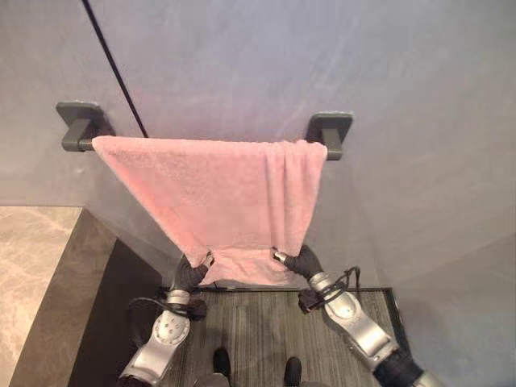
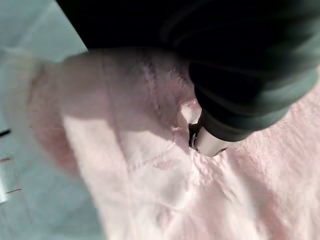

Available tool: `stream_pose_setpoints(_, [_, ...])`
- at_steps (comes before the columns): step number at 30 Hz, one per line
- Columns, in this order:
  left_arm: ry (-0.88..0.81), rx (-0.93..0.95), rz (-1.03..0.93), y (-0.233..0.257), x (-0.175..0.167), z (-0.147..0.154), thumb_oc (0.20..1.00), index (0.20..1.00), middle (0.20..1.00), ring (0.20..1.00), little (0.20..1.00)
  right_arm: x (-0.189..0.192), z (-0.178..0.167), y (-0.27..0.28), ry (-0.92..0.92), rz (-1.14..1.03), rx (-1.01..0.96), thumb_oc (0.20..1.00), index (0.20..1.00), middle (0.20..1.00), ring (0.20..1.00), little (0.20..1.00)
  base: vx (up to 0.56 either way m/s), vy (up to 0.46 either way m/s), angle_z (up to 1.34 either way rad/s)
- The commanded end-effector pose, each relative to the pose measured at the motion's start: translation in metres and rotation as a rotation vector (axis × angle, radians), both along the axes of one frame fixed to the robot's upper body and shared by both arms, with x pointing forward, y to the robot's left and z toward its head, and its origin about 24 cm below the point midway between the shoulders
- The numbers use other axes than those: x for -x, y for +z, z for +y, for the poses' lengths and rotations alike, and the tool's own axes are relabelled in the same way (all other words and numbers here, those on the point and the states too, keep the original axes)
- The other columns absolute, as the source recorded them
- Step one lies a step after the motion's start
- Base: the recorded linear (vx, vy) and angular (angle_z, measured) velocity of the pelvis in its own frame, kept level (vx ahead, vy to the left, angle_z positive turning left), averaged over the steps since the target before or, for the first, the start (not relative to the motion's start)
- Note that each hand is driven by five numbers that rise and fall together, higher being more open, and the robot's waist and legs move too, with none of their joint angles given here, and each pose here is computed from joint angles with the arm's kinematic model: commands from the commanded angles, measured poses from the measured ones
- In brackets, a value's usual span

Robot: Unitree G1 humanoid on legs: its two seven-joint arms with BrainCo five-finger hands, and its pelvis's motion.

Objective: Put brush and paste in cup on sink, flatten towel.

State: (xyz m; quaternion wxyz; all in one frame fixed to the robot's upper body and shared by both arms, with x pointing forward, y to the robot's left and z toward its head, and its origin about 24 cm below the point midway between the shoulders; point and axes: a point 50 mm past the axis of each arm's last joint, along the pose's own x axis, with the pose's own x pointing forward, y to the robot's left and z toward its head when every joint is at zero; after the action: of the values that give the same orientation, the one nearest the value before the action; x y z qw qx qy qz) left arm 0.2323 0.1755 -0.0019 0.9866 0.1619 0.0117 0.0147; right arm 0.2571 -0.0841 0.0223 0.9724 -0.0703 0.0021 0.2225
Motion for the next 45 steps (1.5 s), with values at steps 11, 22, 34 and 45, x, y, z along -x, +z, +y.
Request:
stream_pose_setpoints(11, [0.095, -0.149, 0.086, -0.014, 0.007, 0.035, 1.000, 1.000, 1.000, 1.000, 1.000, -0.015, 0.006, 0.025, 0.013, -0.087, -0.055, 1.000, 1.000, 1.000, 1.000, 1.000, 0.00, -0.001, -0.01])
stream_pose_setpoints(22, [0.378, -0.118, 0.080, -0.019, 0.023, 0.072, 1.000, 1.000, 1.000, 1.000, 1.000, 0.019, -0.070, -0.026, -0.419, 0.150, -0.318, 1.000, 1.000, 1.000, 1.000, 1.000, 0.00, 0.000, 0.00])
stream_pose_setpoints(34, [0.631, -0.027, -0.270, 0.047, 0.004, 0.108, 1.000, 1.000, 1.000, 1.000, 1.000, 0.044, -0.161, -0.025, -1.060, 0.036, -0.439, 1.000, 1.000, 1.000, 1.000, 1.000, 0.00, 0.015, -0.10])
stream_pose_setpoints(45, [0.546, -0.595, -0.773, 0.155, 0.013, 0.121, 1.000, 1.000, 1.000, 1.000, 1.000, 0.035, -0.170, 0.085, -0.803, -0.640, 0.334, 1.000, 1.000, 1.000, 1.000, 1.000, 0.00, 0.000, 0.00])
